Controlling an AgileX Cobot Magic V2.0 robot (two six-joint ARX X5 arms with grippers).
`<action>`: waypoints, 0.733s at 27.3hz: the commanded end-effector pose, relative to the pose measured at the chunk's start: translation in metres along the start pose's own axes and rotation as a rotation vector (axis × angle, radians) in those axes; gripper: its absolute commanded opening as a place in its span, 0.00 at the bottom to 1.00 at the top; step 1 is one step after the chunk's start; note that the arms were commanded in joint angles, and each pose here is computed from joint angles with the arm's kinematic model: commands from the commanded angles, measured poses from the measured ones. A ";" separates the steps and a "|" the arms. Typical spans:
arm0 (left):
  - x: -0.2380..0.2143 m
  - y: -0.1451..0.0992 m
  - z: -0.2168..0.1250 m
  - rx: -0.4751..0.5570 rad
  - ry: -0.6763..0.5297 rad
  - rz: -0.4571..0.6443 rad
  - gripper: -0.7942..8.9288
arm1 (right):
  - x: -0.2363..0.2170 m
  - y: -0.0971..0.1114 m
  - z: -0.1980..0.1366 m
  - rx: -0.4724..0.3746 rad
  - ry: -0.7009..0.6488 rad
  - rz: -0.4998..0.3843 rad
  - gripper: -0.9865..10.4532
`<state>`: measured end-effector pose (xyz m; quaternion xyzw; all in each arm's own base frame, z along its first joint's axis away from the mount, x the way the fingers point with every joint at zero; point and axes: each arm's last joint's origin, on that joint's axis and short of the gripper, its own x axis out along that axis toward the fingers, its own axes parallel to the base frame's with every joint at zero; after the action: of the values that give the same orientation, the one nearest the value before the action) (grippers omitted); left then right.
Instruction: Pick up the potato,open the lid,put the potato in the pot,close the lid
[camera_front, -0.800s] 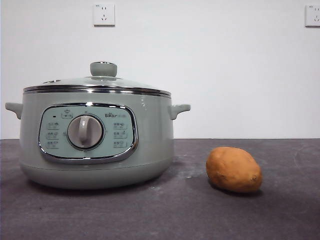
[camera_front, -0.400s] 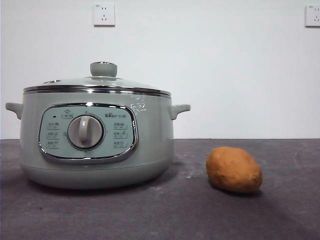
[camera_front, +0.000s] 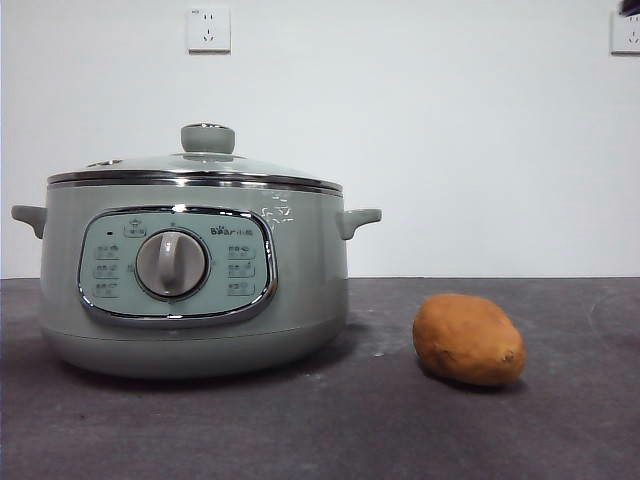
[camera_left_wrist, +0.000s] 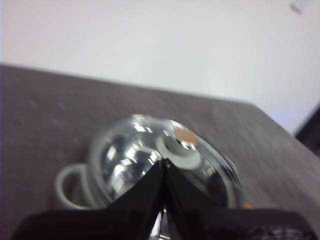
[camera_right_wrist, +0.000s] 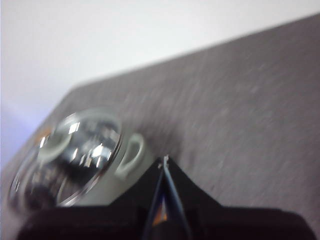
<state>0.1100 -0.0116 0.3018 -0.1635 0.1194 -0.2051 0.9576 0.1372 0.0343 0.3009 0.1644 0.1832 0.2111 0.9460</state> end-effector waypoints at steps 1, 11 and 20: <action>0.013 0.003 0.004 -0.002 0.089 -0.066 0.08 | 0.011 0.001 0.004 -0.076 0.108 0.070 0.09; 0.041 0.008 0.013 -0.058 0.212 -0.190 0.46 | 0.038 -0.008 -0.003 -0.034 0.278 0.102 0.58; 0.032 -0.006 0.044 0.004 0.119 -0.210 0.46 | 0.082 0.018 -0.010 -0.099 0.466 0.001 0.58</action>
<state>0.1498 -0.0188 0.3386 -0.1677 0.1619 -0.3104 0.9216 0.1953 0.0883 0.2779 0.0683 0.3845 0.2536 0.8850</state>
